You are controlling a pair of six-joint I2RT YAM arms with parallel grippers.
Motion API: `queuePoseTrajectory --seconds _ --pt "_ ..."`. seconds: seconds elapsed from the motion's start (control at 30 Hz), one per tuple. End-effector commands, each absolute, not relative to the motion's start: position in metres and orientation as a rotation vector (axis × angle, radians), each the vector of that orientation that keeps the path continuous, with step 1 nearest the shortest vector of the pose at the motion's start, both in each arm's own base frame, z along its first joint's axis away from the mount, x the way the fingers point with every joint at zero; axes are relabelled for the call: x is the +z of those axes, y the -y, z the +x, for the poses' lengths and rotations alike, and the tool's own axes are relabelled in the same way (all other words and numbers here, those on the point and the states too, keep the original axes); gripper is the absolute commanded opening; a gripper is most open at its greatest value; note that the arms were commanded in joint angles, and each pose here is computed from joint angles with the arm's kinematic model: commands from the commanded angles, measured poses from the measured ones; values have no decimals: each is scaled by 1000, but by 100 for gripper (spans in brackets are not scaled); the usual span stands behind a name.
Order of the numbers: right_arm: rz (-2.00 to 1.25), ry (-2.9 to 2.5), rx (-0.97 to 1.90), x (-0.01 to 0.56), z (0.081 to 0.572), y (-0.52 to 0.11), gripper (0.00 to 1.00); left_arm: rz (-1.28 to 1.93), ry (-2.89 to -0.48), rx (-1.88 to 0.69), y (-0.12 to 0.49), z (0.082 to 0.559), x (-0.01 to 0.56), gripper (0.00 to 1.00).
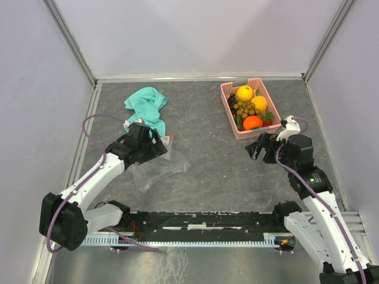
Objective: Place the food in the zip-top bag and seal the zipper
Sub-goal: Pick up the zipper food storage bag at the center of the board.
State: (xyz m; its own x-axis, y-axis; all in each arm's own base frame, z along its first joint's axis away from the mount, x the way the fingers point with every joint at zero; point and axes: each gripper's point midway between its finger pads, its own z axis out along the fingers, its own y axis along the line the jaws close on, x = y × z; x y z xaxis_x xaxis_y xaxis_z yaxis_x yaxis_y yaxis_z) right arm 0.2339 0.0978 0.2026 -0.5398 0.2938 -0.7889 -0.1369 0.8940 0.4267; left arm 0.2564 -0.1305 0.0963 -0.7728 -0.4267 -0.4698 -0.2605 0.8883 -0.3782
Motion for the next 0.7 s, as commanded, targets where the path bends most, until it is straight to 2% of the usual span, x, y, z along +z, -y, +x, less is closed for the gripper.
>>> queuePoseTrajectory --seconds 0.0,0.3,0.67 --pt "88 -2014 622 218 238 -108 99 -190 -2451 -347 134 254 145 87" --pt "65 -2031 647 211 237 -113 99 232 -2504 -378 172 217 156 98" --pt "71 -2047 653 206 240 -115 99 719 -2416 -10 200 205 144 97"
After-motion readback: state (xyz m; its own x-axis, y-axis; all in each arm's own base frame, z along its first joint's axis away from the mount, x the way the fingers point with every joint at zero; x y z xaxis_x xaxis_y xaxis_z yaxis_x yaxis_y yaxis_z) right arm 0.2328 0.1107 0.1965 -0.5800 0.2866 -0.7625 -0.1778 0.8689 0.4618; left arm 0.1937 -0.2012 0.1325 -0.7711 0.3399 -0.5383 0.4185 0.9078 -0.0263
